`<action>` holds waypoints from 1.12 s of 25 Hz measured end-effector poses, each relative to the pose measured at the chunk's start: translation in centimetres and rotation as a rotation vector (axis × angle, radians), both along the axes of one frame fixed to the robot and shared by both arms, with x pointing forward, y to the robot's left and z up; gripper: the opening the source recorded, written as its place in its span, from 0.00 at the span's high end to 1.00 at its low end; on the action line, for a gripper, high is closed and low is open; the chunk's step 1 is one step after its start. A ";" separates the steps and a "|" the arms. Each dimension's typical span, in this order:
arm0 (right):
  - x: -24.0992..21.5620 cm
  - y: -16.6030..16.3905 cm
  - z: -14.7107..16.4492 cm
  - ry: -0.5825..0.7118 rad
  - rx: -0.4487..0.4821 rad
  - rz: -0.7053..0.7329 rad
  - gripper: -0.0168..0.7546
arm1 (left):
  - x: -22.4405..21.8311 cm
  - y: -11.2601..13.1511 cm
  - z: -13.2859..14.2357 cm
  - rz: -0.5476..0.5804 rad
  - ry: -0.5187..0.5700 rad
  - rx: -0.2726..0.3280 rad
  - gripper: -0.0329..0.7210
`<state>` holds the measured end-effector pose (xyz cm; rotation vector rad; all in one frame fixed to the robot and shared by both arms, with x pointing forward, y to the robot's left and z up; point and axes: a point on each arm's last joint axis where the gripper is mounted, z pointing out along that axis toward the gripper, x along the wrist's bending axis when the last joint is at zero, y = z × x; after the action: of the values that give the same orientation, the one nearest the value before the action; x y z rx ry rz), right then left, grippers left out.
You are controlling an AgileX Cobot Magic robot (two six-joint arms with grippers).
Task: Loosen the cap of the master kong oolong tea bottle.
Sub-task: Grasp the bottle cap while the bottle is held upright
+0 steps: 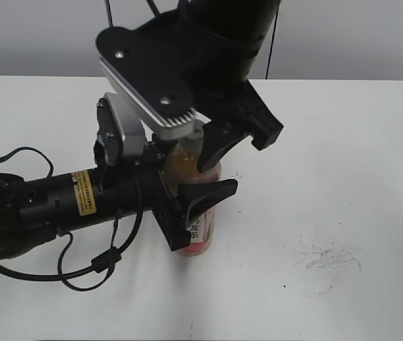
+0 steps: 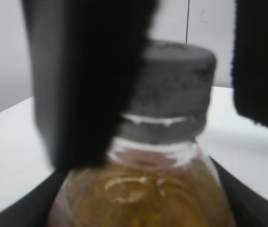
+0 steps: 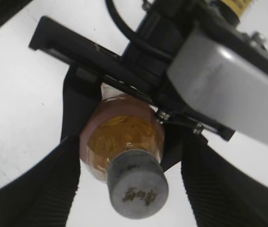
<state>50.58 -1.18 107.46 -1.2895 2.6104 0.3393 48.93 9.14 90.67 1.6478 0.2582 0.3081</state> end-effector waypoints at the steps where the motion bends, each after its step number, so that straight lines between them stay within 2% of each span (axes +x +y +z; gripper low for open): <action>1: 0.1 -0.1 0.0 0.020 -0.001 -0.095 0.29 | 0.0 0.0 0.0 0.000 0.000 0.000 0.37; 4: 0.4 -0.4 -0.1 0.096 0.015 -0.508 0.27 | 0.0 0.0 0.0 0.000 0.000 0.000 0.37; 7: 0.9 -0.5 0.0 0.148 0.075 -0.881 0.26 | 0.0 0.0 0.0 0.000 0.001 -0.001 0.37; 11: 1.1 -0.4 0.0 0.245 0.141 -1.227 0.26 | 0.0 0.0 0.0 0.005 0.005 -0.003 0.37; 16: 1.1 -0.4 0.0 0.350 0.197 -1.559 0.29 | 0.1 0.1 0.0 0.017 0.010 -0.006 0.37; 18: 1.1 -0.5 0.0 0.376 0.208 -1.639 0.35 | 0.2 0.1 0.0 0.025 0.013 -0.008 0.37; 21: 1.0 -0.5 0.0 0.394 0.203 -1.680 0.46 | 0.2 0.1 0.0 0.029 0.015 -0.008 0.37; 25: 0.7 -0.3 0.0 0.405 0.197 -1.675 0.60 | 0.2 0.1 0.0 0.029 0.016 -0.008 0.37; 28: 0.7 -0.3 0.0 0.382 0.184 -1.599 0.62 | 0.2 0.0 0.0 0.031 0.016 -0.007 0.37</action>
<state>51.29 -1.47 107.44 1.1107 2.8198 0.4605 49.15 9.19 90.67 1.6409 0.2962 0.3171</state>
